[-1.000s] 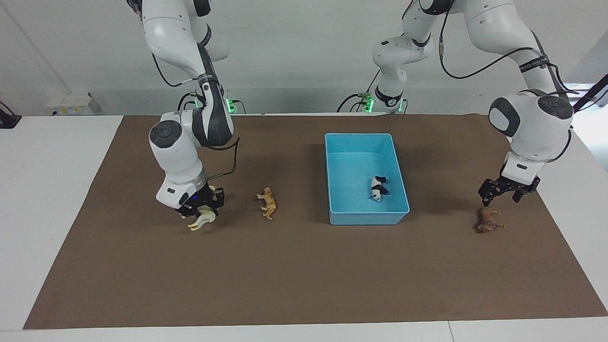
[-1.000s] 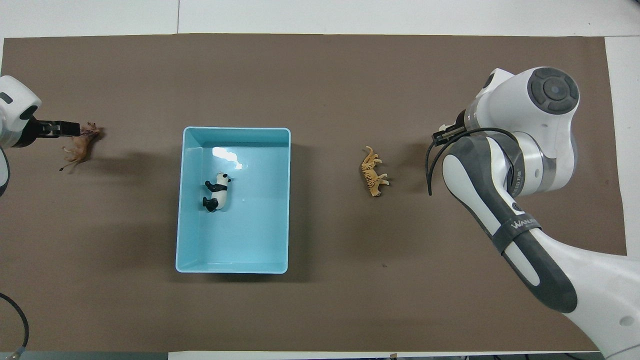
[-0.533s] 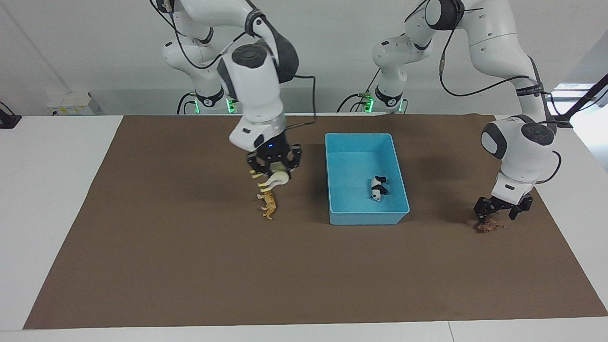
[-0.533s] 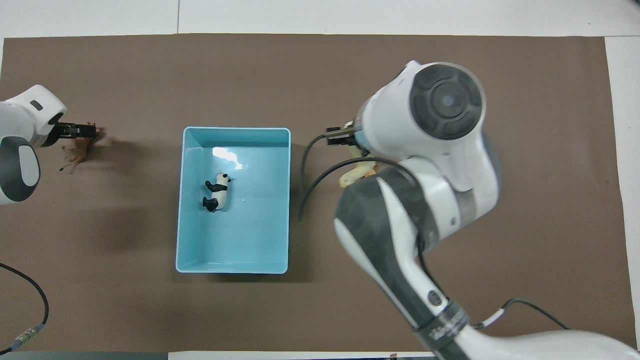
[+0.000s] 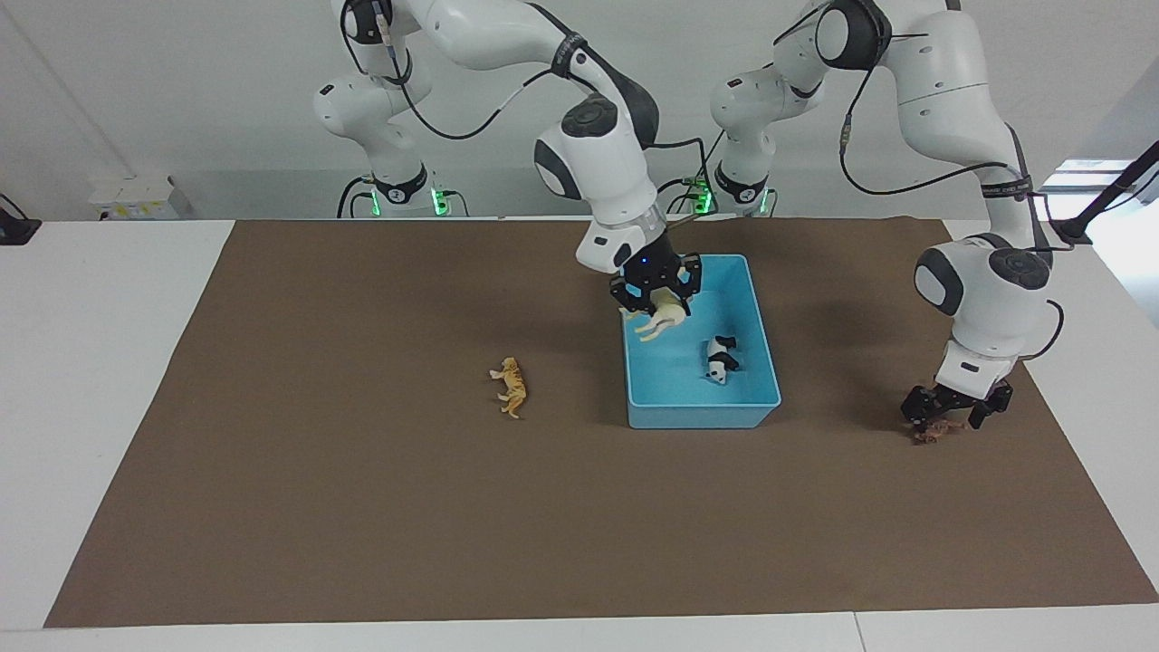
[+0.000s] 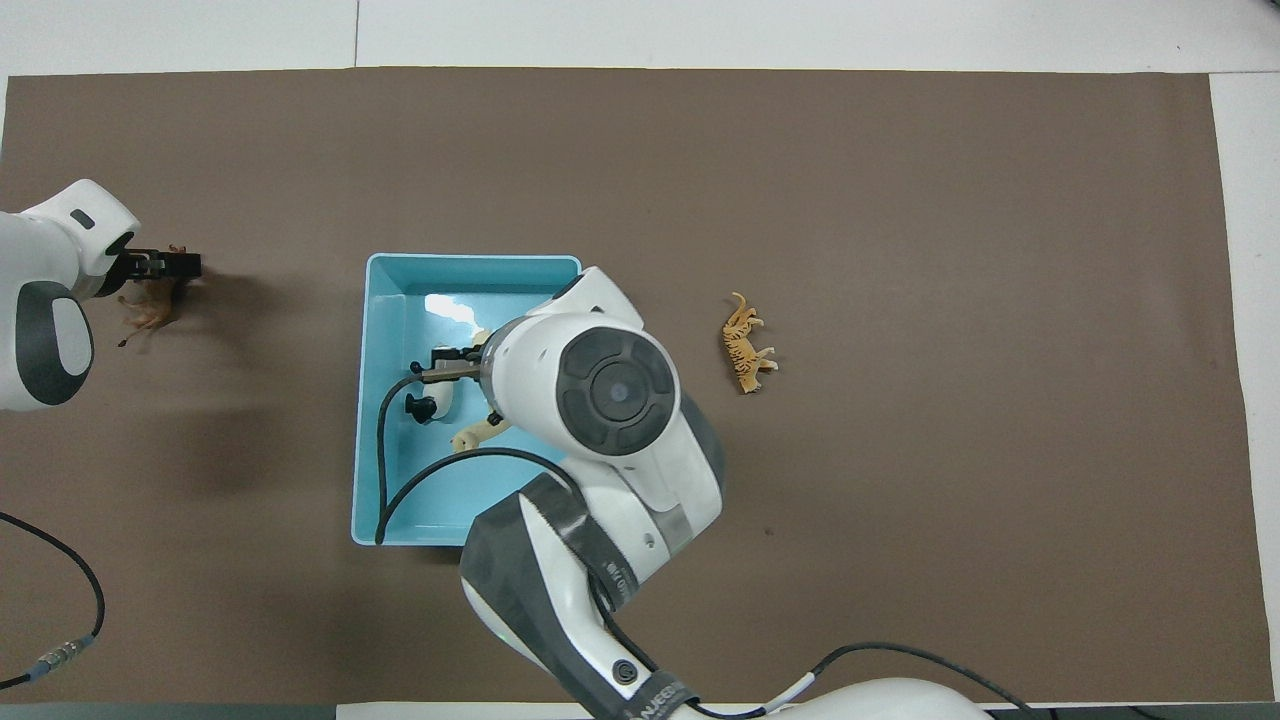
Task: Put all toys into storage box
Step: 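Carry the cream horse into the blue box with the right gripper and release, then drop the horse with the left gripper while the right gripper reaches the lion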
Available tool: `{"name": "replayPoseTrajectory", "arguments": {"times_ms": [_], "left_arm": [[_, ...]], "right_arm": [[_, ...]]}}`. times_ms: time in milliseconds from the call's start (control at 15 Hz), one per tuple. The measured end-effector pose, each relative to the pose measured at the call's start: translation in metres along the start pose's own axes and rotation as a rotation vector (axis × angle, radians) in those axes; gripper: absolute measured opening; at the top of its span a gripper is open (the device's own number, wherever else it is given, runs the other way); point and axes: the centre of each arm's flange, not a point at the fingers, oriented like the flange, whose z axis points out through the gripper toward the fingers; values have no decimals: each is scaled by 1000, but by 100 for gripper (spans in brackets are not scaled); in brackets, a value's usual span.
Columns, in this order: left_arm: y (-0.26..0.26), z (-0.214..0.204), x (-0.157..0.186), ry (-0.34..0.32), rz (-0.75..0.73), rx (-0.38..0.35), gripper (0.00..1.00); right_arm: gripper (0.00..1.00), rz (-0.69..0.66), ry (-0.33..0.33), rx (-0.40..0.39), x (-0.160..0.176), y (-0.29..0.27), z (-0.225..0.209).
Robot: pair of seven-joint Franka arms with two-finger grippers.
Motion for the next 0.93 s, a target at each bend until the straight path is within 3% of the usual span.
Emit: {"name": "replayPoseTrajectory", "arguments": {"times_ms": [133, 267, 400, 600, 733, 933], "left_arm": [[1, 3, -1, -5, 1, -3, 89], [1, 6, -3, -15, 1, -4, 66], [4, 4, -2, -17, 4, -7, 41], [4, 3, -1, -36, -16, -9, 40], [8, 0, 1, -85, -44, -13, 40], [44, -26, 23, -180, -118, -11, 40]], "right_arm": [[50, 25, -17, -9, -20, -9, 31], [56, 113, -24, -13, -28, -14, 37], [74, 227, -30, -12, -29, -21, 29], [100, 324, -63, -49, -10, -27, -6], [100, 340, -63, -109, 24, -9, -42], [100, 242, -22, -225, 73, 49, -80]]}}
